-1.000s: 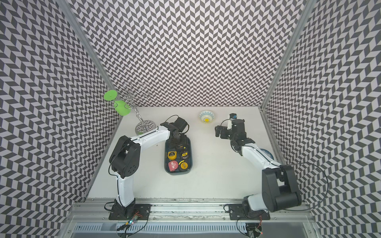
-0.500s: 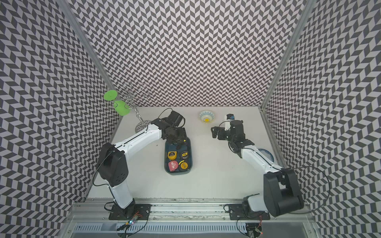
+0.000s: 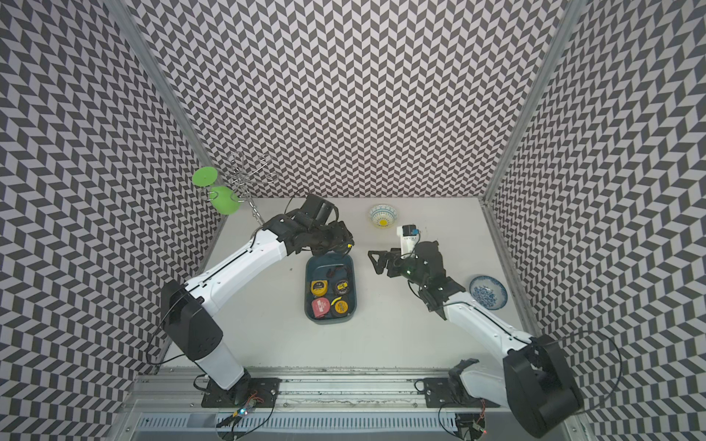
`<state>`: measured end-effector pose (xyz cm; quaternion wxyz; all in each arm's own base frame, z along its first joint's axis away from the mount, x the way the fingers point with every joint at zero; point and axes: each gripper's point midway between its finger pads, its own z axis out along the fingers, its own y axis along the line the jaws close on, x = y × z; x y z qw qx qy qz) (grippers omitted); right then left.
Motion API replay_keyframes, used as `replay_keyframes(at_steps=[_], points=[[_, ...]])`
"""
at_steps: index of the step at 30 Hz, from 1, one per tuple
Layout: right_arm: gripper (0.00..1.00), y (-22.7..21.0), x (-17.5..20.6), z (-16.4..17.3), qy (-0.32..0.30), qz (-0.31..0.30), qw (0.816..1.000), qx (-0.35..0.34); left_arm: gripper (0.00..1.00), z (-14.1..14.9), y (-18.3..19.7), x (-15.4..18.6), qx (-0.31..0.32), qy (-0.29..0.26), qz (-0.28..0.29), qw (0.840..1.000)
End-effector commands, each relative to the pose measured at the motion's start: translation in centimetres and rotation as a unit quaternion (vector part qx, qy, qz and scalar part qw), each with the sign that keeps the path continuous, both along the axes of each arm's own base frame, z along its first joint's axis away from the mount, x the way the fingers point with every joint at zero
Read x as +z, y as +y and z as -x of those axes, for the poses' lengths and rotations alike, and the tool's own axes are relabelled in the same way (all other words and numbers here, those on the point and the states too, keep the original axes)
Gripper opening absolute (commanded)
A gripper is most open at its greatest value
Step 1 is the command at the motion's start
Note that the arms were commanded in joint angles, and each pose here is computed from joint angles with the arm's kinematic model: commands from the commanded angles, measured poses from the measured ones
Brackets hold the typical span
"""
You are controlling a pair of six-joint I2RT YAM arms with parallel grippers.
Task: Take the tape measure out of the storage box
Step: Pick up the tape measure from the storage box, then place the tape measure at the center of the board.
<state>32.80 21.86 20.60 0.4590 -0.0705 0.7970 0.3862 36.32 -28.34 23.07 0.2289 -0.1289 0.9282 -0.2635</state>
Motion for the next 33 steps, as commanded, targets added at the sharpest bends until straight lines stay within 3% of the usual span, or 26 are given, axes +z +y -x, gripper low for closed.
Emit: replay_keyframes(at_steps=[1, 13, 17, 24, 33], points=[[1.0, 1.3, 3.6, 1.0, -0.045, -0.077, 0.996, 0.019, 0.0, 0.1, -2.2, 2.8, -0.005, -0.026, 0.078, 0.997], [1.0, 3.9, 4.2, 2.0, -0.053, -0.111, 0.991, 0.06, 0.0, 1.5, -6.4, 3.4, -0.03, -0.023, 0.135, 0.99], [0.95, 4.1, 4.3, 1.9, -0.054, -0.125, 0.989, 0.06, 0.0, 2.1, -7.2, 3.4, -0.036, -0.02, 0.142, 0.989], [0.74, 3.9, 5.1, 1.7, -0.065, -0.149, 0.985, 0.053, 0.0, 2.6, -7.9, 3.4, -0.044, -0.017, 0.148, 0.988], [0.3, 4.1, 4.2, 1.4, -0.047, -0.148, 0.987, 0.049, 0.0, 2.5, -8.3, 3.3, -0.051, -0.016, 0.155, 0.986]])
